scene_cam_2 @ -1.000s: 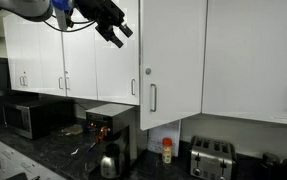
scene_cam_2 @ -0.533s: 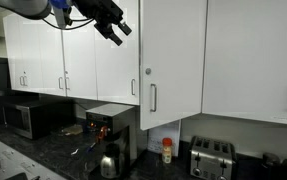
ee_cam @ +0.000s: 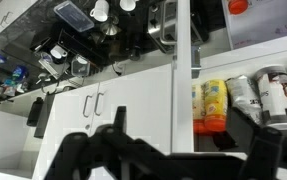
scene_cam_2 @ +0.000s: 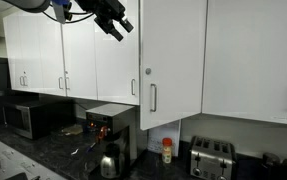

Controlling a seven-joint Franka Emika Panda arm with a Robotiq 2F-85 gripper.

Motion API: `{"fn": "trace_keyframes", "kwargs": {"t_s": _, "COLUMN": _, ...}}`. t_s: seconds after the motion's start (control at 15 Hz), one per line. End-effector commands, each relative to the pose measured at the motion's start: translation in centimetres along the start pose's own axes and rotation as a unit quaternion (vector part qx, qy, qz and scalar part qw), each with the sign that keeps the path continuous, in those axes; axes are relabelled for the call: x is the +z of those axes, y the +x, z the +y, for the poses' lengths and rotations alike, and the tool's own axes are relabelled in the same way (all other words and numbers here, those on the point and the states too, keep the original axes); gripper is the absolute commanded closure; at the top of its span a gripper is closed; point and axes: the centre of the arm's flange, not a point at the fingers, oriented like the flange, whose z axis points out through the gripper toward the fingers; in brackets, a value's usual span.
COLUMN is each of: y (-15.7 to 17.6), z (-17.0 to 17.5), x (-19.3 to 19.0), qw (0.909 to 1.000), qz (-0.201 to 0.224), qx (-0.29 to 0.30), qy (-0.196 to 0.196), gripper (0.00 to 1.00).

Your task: Close the cupboard

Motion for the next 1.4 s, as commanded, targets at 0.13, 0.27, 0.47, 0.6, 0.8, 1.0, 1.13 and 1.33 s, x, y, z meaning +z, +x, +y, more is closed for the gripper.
{"fn": "trace_keyframes", "kwargs": {"t_s": 0.13, "y": 1.1, "z": 0.9, "x": 1.0, "qw": 0.9986, "qz": 0.004, "qx": -0.010, "qy": 0.051, "gripper": 0.00}}
{"fn": "trace_keyframes", "kwargs": {"t_s": 0.27, "y": 1.2, "z": 0.9, "x": 1.4, "qw": 0.9981, "qz": 0.005, "qx": -0.017, "qy": 0.059, "gripper": 0.00}}
{"fn": "trace_keyframes", "kwargs": {"t_s": 0.47, "y": 1.5, "z": 1.0, "x": 2.2, "qw": 0.9977, "qz": 0.008, "qx": -0.029, "qy": 0.060, "gripper": 0.00}}
{"fn": "trace_keyframes", "kwargs": {"t_s": 0.6, "y": 1.8, "z": 1.1, "x": 2.8, "qw": 0.9975, "qz": 0.011, "qx": -0.037, "qy": 0.059, "gripper": 0.00}}
{"fn": "trace_keyframes", "kwargs": {"t_s": 0.8, "y": 2.3, "z": 1.0, "x": 4.0, "qw": 0.9971, "qz": 0.010, "qx": -0.043, "qy": 0.062, "gripper": 0.00}}
{"fn": "trace_keyframes", "kwargs": {"t_s": 1.0, "y": 2.8, "z": 0.7, "x": 5.1, "qw": 0.9967, "qz": 0.007, "qx": -0.049, "qy": 0.064, "gripper": 0.00}}
{"fn": "trace_keyframes", "kwargs": {"t_s": 1.13, "y": 3.1, "z": 0.6, "x": 5.9, "qw": 0.9965, "qz": 0.006, "qx": -0.052, "qy": 0.066, "gripper": 0.00}}
{"fn": "trace_keyframes", "kwargs": {"t_s": 1.33, "y": 3.6, "z": 0.2, "x": 6.9, "qw": 0.9957, "qz": 0.006, "qx": -0.058, "qy": 0.072, "gripper": 0.00}}
